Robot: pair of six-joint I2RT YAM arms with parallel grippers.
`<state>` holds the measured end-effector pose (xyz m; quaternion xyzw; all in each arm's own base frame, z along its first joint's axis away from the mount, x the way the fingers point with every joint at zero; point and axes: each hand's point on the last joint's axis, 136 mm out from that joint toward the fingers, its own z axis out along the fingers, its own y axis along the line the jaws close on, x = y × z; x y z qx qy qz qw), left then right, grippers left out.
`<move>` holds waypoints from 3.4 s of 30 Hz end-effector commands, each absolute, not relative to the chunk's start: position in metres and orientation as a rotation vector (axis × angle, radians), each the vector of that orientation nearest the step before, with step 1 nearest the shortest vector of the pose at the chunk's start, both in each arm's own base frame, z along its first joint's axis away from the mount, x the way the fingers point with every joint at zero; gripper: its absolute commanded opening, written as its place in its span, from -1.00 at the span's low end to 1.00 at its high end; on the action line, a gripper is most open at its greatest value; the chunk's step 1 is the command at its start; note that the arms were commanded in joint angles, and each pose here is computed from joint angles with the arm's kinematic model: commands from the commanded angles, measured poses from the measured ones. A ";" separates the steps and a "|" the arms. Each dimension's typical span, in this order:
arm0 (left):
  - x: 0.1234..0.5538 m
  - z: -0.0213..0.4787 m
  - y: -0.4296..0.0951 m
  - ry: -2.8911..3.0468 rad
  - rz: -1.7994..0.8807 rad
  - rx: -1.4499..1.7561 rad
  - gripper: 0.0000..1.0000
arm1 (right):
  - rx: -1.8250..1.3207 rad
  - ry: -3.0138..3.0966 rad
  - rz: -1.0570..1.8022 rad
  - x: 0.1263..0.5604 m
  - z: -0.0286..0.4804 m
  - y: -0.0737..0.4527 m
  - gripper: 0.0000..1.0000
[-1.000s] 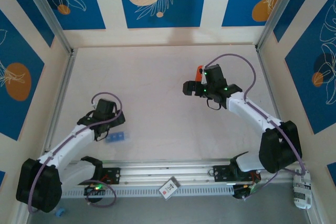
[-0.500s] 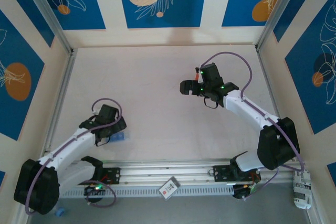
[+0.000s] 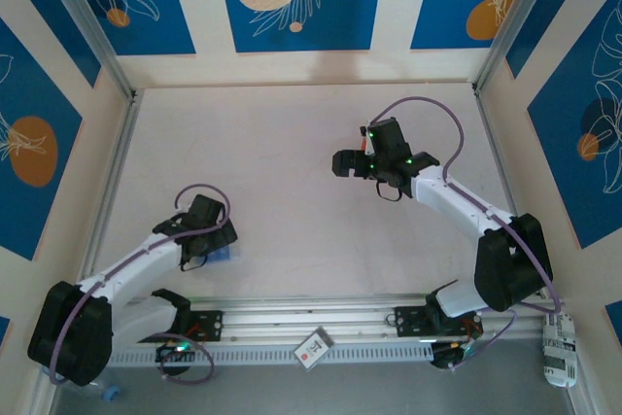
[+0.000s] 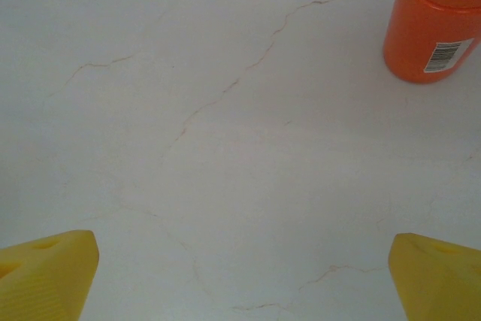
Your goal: Sort the pills into containers
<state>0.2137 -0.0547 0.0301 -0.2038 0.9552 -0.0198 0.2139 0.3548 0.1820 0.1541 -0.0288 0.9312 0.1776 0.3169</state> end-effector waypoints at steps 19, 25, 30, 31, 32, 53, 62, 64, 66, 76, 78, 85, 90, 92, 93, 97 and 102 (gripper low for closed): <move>0.224 0.038 -0.108 2.631 -0.230 -0.506 1.00 | -0.137 2.479 0.488 0.355 0.144 0.199 0.98; 0.234 0.046 -0.118 2.612 -0.232 -0.458 1.00 | -0.182 2.491 0.505 0.348 0.142 0.208 0.99; 0.247 0.064 -0.113 2.555 -0.179 -0.407 1.00 | -0.296 2.492 0.562 0.336 0.145 0.228 0.97; 0.250 0.068 -0.112 2.545 -0.173 -0.398 1.00 | -0.330 2.489 0.582 0.332 0.147 0.234 0.96; 0.256 0.075 -0.112 2.527 -0.172 -0.386 1.00 | -0.373 2.488 0.597 0.328 0.147 0.242 0.95; 0.401 0.123 -0.023 2.417 -0.318 -0.644 1.00 | -1.509 2.298 0.797 0.194 0.105 0.421 0.73; 0.421 0.121 -0.007 2.404 -0.386 -0.742 1.00 | -1.729 2.245 0.666 0.170 0.067 0.453 0.75; 0.423 0.122 -0.005 2.400 -0.392 -0.750 1.00 | -1.758 2.237 0.618 0.169 0.057 0.458 0.72; 0.424 0.122 -0.005 2.398 -0.396 -0.752 1.00 | -1.780 2.235 0.595 0.167 0.050 0.462 0.70; 0.428 0.124 -0.005 2.384 -0.418 -0.764 1.00 | -1.856 2.217 0.488 0.162 0.024 0.474 0.45; 0.429 0.124 -0.006 2.382 -0.423 -0.767 1.00 | -1.852 2.223 0.475 0.164 0.021 0.474 0.37; 0.429 0.122 -0.007 2.383 -0.440 -0.771 1.00 | -1.794 2.253 0.406 0.180 0.012 0.471 0.14; 0.429 0.124 -0.008 2.379 -0.449 -0.767 1.00 | -1.698 2.305 0.377 0.201 0.011 0.462 -0.09; 0.429 0.125 -0.009 2.377 -0.452 -0.764 1.00 | -1.658 2.321 0.367 0.208 0.012 0.458 -0.13; 0.430 0.126 -0.008 2.374 -0.452 -0.764 1.00 | -1.639 2.329 0.361 0.212 0.013 0.455 -0.14; 0.430 0.129 -0.010 2.368 -0.462 -0.757 1.00 | -1.553 2.373 0.320 0.230 0.013 0.440 -0.18; 0.430 0.133 -0.012 2.359 -0.482 -0.751 1.00 | -1.428 2.428 0.226 0.258 0.012 0.413 -0.22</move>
